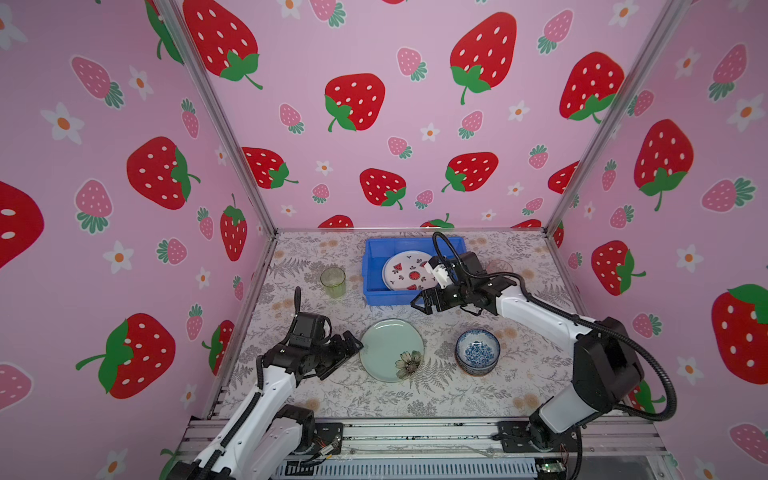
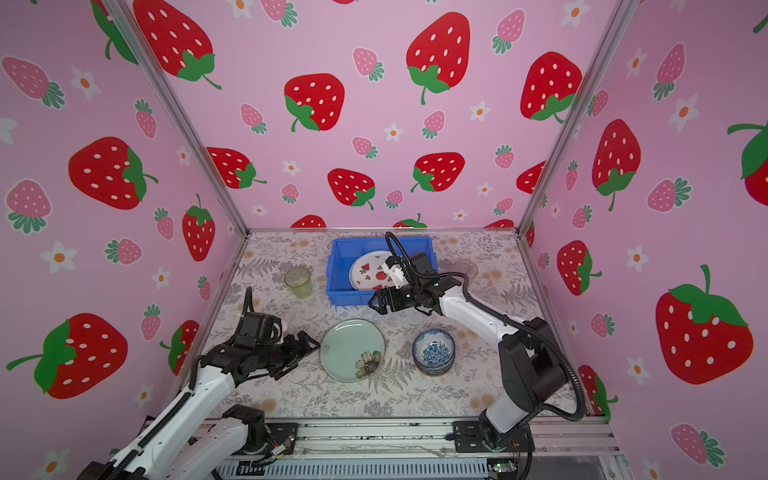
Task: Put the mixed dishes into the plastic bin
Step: 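Move both grippers toward the pale green flower plate on the table, then pinch the green plate rim with both grippers from opposite sides and lift, then carry the green plate over the blue bin with both grippers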
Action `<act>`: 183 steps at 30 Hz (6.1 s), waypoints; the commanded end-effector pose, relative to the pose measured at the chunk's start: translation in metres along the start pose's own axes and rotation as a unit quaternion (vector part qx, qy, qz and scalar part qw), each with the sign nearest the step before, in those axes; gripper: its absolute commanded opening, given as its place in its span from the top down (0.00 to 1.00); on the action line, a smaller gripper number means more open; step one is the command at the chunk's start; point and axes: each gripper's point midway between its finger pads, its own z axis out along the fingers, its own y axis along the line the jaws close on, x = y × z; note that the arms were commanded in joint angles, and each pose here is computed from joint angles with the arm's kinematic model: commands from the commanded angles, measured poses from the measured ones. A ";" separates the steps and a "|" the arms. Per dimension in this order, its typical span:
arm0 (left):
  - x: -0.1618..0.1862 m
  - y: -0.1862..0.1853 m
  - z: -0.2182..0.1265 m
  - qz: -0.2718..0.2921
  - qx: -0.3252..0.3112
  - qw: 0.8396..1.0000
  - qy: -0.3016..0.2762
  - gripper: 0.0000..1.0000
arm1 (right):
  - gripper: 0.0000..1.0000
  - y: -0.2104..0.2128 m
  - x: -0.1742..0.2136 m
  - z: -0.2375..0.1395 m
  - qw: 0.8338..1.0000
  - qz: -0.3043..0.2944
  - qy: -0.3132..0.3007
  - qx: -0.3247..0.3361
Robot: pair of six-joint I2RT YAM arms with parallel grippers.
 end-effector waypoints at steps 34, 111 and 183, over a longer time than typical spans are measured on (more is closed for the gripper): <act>0.003 -0.019 0.043 0.012 0.052 0.999 -0.004 0.15 | 0.00 0.018 0.089 0.050 0.988 -0.016 0.155 0.020; -0.023 -0.054 -0.005 0.010 0.197 0.980 -0.033 1.00 | 0.01 0.053 0.047 0.045 0.990 -0.014 0.128 -0.051; -0.069 -0.151 -0.064 0.202 0.257 0.943 -0.061 0.28 | 1.00 0.030 -0.021 -0.032 0.975 0.094 0.028 -0.198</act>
